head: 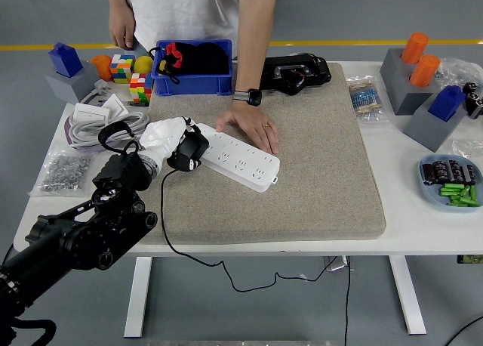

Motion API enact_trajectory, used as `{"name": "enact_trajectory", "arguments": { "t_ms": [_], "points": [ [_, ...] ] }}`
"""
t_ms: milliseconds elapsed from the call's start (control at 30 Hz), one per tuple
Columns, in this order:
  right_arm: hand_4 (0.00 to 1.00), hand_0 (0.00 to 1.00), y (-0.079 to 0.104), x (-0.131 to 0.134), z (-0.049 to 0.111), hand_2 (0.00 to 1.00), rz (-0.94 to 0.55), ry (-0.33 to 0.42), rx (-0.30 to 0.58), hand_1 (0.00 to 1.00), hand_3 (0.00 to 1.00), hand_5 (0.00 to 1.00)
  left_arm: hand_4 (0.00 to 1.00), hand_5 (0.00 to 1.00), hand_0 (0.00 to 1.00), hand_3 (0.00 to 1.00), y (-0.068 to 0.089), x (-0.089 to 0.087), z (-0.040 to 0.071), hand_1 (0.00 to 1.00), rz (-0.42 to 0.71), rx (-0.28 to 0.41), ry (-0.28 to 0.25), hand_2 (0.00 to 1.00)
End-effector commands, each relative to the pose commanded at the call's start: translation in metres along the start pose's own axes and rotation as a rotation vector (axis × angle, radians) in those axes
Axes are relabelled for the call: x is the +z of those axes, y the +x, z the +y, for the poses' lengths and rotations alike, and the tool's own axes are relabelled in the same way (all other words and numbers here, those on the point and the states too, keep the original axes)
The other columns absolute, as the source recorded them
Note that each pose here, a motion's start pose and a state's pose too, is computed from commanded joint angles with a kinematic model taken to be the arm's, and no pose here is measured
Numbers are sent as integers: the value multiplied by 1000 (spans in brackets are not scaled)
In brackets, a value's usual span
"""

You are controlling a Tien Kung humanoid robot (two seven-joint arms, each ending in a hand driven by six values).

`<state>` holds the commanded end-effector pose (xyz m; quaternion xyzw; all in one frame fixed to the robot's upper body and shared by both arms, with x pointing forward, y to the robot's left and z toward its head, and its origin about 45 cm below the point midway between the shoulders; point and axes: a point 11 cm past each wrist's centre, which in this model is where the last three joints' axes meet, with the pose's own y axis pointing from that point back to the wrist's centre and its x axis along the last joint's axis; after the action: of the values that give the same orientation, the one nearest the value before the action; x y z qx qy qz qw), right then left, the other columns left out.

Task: Press the white button,pick up the black plug,place it near the board,insert it into the board

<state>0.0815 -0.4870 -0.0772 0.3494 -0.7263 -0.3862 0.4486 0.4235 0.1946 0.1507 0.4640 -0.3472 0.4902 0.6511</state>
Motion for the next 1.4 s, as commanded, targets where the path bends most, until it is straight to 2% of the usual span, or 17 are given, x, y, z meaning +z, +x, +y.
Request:
{"name": "enact_trajectory", "arguments": {
  "t_ms": [400,867,1100,1400],
  "points": [
    [651,595,0,0,0,510,-4,0,0,497,529,330,627,2,109,582,-3,6,0,231,-13,-23,13,348],
    [651,595,-1,-1,0,510,-6,2,-1,497,528,331,628,2,106,583,-6,13,0,229,-27,-38,5,349],
    [651,595,0,0,0,510,-5,0,1,497,527,330,627,2,106,583,-3,16,-2,228,-27,-37,3,348],
    [651,595,0,0,0,510,-10,1,2,497,528,330,626,2,105,583,7,15,-3,226,-20,-19,8,349]
  ]
}}
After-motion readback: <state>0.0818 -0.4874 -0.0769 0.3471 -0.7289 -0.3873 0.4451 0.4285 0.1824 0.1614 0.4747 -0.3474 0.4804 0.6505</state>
